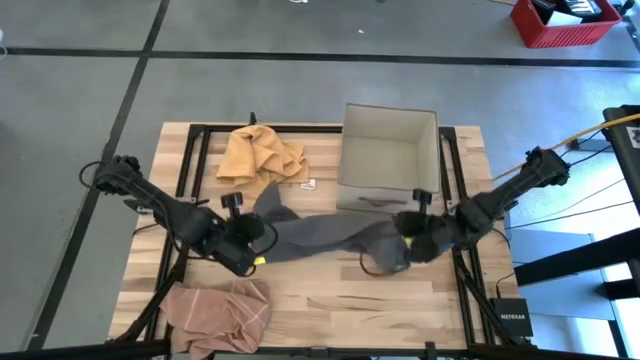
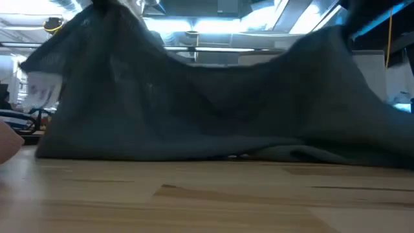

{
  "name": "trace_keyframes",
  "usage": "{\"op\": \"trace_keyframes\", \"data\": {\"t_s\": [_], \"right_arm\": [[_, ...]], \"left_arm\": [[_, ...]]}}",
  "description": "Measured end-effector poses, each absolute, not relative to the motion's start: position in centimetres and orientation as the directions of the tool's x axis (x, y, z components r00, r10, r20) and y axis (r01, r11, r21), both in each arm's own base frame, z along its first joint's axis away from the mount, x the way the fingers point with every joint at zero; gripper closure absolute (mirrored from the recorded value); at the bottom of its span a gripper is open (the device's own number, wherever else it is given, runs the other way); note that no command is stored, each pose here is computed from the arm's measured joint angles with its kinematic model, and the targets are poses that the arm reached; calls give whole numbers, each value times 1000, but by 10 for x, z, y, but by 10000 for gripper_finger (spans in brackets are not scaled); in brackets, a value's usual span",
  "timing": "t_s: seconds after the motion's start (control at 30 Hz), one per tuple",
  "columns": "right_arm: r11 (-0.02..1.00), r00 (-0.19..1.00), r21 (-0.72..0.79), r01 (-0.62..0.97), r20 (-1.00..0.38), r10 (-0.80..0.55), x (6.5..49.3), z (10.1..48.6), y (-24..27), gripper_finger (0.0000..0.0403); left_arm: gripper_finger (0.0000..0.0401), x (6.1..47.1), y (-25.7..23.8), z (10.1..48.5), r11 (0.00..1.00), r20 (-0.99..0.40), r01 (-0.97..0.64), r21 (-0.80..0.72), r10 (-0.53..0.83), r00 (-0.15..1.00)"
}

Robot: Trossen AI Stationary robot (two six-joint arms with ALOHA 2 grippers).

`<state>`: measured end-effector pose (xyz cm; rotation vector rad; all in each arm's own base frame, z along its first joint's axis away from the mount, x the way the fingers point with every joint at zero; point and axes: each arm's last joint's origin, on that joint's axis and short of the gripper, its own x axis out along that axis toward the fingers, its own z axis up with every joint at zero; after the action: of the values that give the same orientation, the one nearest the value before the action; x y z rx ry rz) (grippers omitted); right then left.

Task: Fold towel
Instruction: Fold the gray towel

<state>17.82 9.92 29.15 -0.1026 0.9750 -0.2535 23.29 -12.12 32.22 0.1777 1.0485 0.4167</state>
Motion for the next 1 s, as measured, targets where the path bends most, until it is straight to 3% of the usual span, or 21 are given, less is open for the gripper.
{"op": "trace_keyframes", "data": {"t_s": [0.23, 0.47, 0.53, 0.63, 0.7, 0.8, 1.0], "right_arm": [[980, 463, -11, 199, -881, -104, 169, 265, 116, 382], [939, 339, 192, 286, -937, 88, 170, 279, 114, 295], [917, 392, 284, 280, -906, 161, 178, 289, 116, 272], [923, 625, 362, 126, -752, 210, 202, 301, 126, 247], [950, 767, 312, -17, -606, 212, 222, 305, 136, 237], [986, 885, 98, -132, -437, 162, 253, 299, 152, 227], [954, 947, -295, 56, -288, -145, 303, 259, 167, 218]], "left_arm": [[396, 258, -145, 298, 979, -740, -146, 145, 205, 641], [396, 276, -133, 279, 977, -675, -196, 84, 201, 710], [396, 281, -127, 276, 972, -655, -225, 60, 209, 726], [396, 288, -121, 274, 968, -631, -250, 37, 216, 745], [396, 292, -120, 272, 968, -628, -249, 45, 221, 746], [396, 296, -121, 269, 971, -623, -234, 46, 211, 754], [396, 296, -121, 269, 973, -634, -229, 36, 199, 748]]}}
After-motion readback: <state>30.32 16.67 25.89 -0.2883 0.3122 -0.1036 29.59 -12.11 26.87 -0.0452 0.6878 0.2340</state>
